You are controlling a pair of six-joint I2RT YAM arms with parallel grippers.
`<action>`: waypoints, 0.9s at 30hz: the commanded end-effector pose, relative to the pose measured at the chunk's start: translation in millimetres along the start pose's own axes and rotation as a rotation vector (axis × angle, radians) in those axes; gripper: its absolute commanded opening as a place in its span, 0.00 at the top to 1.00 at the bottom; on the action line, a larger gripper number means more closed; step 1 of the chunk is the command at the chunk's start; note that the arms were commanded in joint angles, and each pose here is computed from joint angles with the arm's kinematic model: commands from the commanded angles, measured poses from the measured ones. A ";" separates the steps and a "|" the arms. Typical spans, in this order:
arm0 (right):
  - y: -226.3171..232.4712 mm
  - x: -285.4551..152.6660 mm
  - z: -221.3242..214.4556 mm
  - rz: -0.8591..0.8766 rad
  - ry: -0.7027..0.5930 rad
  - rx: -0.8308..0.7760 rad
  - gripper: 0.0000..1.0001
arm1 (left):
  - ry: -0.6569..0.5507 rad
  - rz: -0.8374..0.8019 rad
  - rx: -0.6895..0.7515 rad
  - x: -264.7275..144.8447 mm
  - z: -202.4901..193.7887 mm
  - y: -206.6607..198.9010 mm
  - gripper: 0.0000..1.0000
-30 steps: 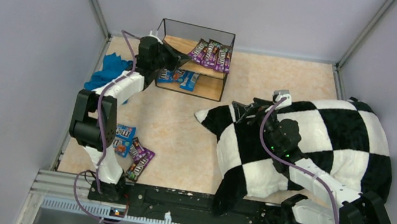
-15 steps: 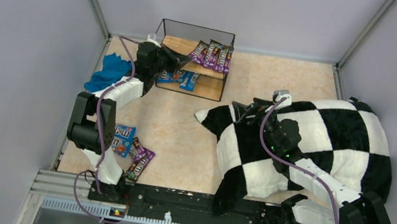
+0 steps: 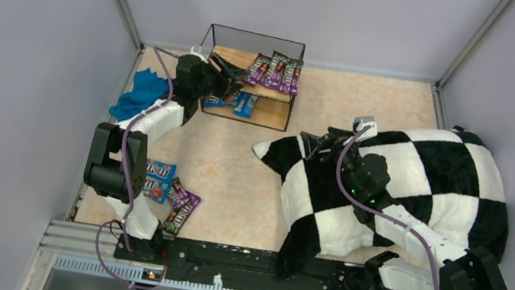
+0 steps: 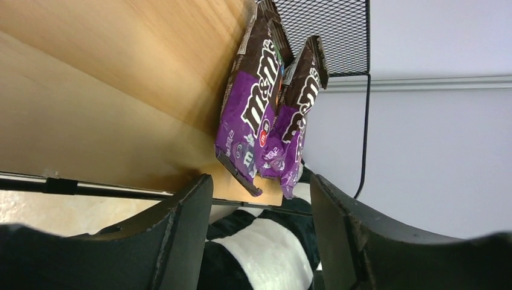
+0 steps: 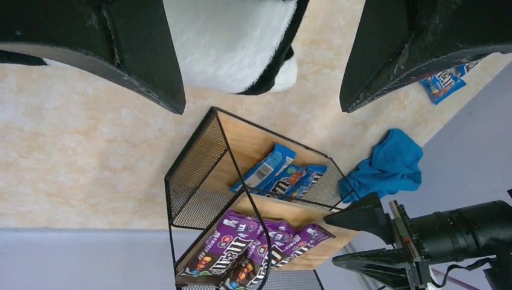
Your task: Place and organize the candy bags onto the shelf
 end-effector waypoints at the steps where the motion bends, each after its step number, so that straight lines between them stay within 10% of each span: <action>1: 2.7 5.9 12.4 0.019 -0.052 0.001 0.01 | 0.031 0.008 0.043 -15.4 0.3 -9.1 0.31; 4: 2.5 6.0 12.7 0.018 -0.052 0.001 0.01 | 0.050 0.021 0.090 -23.1 -2.8 -9.5 0.29; 7: 3.8 7.8 15.7 0.013 -0.049 0.014 0.01 | 0.072 0.031 0.171 -31.9 -5.0 -11.6 0.03; 27: -20.7 61.3 57.6 -0.347 0.240 0.159 0.02 | 0.257 -0.108 0.625 -176.0 -55.0 -39.6 0.01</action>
Point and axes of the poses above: each gripper's point midway between its finger pads, its own x axis out along the fingers, its own y axis along the line the jaws close on, z = x × y, the point moved 9 cm from there along -x, back along the fingers, and after that the axes turned 1 degree about x, right-handed, at the moved point
